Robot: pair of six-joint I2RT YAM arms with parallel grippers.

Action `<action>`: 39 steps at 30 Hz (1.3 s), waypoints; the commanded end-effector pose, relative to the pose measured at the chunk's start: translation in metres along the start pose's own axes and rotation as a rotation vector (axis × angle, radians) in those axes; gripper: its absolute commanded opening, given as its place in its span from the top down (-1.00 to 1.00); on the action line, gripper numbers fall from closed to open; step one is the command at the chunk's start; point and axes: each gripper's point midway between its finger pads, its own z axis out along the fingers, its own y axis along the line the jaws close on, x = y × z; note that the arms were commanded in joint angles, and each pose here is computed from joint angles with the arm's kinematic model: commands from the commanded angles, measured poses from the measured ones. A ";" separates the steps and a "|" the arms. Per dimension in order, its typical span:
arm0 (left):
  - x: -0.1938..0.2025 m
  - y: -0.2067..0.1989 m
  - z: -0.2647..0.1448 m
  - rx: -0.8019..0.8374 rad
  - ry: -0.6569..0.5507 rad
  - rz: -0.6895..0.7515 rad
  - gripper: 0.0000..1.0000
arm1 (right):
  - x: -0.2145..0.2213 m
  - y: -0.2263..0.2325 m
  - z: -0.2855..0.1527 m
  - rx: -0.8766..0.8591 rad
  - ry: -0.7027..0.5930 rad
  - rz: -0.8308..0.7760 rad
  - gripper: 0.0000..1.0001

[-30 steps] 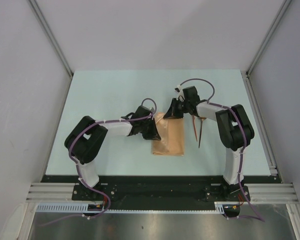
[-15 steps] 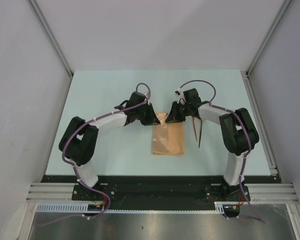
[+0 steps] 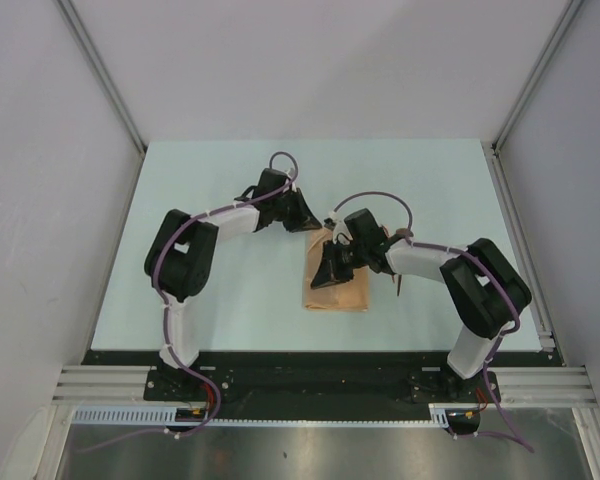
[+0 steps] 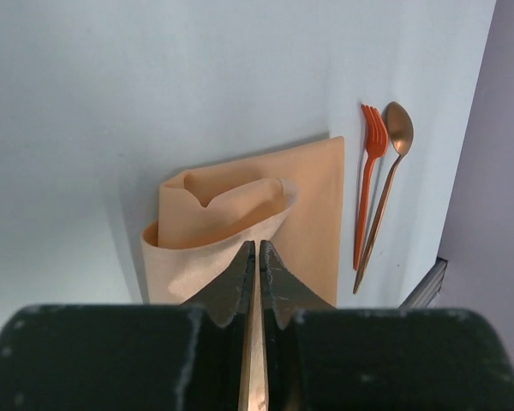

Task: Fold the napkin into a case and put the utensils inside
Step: Smooth out the 2/3-rectangle-folded napkin at the center of the board.

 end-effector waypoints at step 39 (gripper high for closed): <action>-0.016 -0.010 -0.006 -0.089 -0.014 0.114 0.70 | 0.034 -0.013 -0.007 -0.030 0.018 0.015 0.95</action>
